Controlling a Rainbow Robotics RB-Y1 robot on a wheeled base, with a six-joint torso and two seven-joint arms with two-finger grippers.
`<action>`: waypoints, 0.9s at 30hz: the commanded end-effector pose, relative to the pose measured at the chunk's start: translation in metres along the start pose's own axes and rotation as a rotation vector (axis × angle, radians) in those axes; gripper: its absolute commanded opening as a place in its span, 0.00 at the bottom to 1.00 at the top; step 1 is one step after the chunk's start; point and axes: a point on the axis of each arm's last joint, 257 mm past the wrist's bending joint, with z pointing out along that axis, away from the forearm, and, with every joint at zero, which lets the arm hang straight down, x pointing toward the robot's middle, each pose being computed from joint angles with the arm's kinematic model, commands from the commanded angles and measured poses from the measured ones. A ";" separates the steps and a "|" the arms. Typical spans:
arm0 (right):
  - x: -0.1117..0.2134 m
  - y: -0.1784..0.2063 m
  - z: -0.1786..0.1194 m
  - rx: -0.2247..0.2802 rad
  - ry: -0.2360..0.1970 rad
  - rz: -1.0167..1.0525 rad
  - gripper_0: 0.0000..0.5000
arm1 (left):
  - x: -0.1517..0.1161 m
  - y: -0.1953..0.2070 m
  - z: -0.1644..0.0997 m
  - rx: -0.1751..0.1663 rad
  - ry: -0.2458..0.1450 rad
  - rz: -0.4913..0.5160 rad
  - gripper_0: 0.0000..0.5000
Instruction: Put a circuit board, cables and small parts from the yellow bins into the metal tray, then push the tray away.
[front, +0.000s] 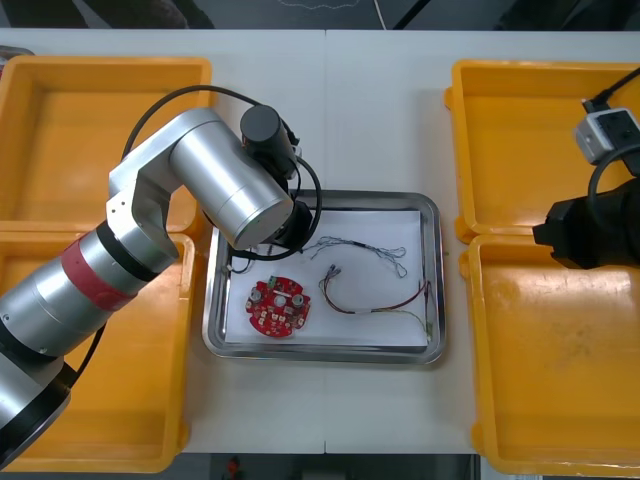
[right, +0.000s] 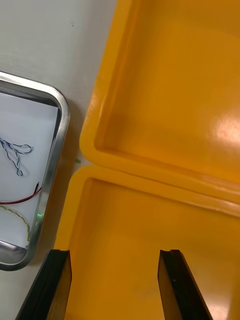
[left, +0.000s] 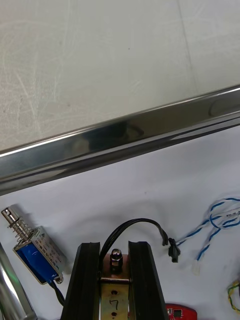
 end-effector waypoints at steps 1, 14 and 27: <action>0.015 -0.030 -0.018 0.042 0.003 0.127 1.00 | 0.006 -0.014 0.003 0.007 -0.012 -0.076 0.01; 0.067 -0.087 -0.028 0.158 0.092 0.215 1.00 | -0.001 -0.009 -0.002 -0.006 -0.030 -0.107 1.00; 0.074 -0.096 -0.023 0.172 0.121 0.230 1.00 | -0.015 0.024 -0.090 0.004 -0.033 -0.213 1.00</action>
